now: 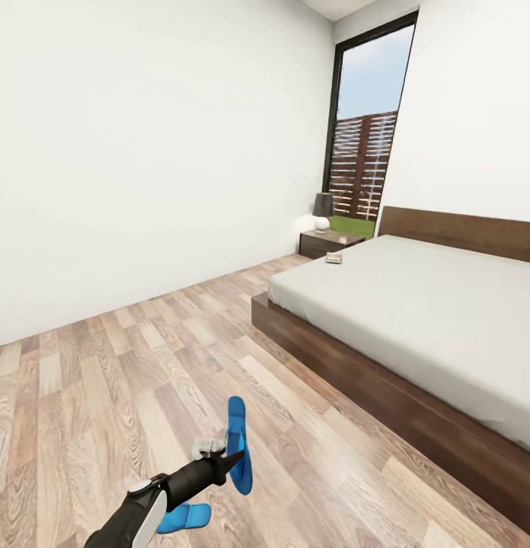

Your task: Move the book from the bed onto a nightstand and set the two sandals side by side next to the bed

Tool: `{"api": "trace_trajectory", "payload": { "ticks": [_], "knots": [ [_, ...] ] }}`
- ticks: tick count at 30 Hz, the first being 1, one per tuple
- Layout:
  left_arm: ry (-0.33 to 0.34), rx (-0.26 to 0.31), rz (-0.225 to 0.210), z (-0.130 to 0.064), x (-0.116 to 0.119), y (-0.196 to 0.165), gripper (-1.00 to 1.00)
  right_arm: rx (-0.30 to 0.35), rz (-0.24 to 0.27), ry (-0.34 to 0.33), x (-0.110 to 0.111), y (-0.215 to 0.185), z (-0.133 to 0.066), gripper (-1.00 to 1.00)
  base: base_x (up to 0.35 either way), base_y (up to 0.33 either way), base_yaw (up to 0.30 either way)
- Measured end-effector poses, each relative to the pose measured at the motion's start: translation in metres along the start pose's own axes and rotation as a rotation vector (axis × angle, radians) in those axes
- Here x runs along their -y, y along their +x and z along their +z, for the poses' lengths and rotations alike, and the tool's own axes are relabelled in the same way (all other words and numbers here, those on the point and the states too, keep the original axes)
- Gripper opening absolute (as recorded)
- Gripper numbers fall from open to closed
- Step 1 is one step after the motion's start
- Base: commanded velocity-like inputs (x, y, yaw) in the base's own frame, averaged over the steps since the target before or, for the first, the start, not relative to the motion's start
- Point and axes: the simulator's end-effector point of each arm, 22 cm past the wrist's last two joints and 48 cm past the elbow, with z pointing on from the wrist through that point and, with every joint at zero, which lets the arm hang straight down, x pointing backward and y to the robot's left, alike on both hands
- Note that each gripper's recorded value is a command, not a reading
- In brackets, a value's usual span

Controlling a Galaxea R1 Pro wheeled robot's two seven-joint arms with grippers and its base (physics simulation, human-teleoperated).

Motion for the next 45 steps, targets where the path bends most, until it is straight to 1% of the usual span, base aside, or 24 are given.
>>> {"api": "trace_trajectory", "payload": {
  "ticks": [27,35,45],
  "knots": [
    [-0.002,0.001,0.001,-0.0007,-0.0011,-0.0007,-1.0,0.0,0.0,0.001,0.0003,0.0,0.0,1.0,0.004,0.0,-0.3],
    [-0.002,0.001,0.001,-0.0008,-0.0009,-0.0007,-1.0,0.0,0.0,0.001,0.0001,0.0,-0.0001,1.0,0.136,-0.004,-0.3],
    [-0.002,0.001,0.001,-0.0009,-0.0008,-0.0007,-1.0,0.001,0.0,0.001,0.0003,-0.0001,-0.0002,1.0,0.209,-0.095,-0.3]
  ]
}}
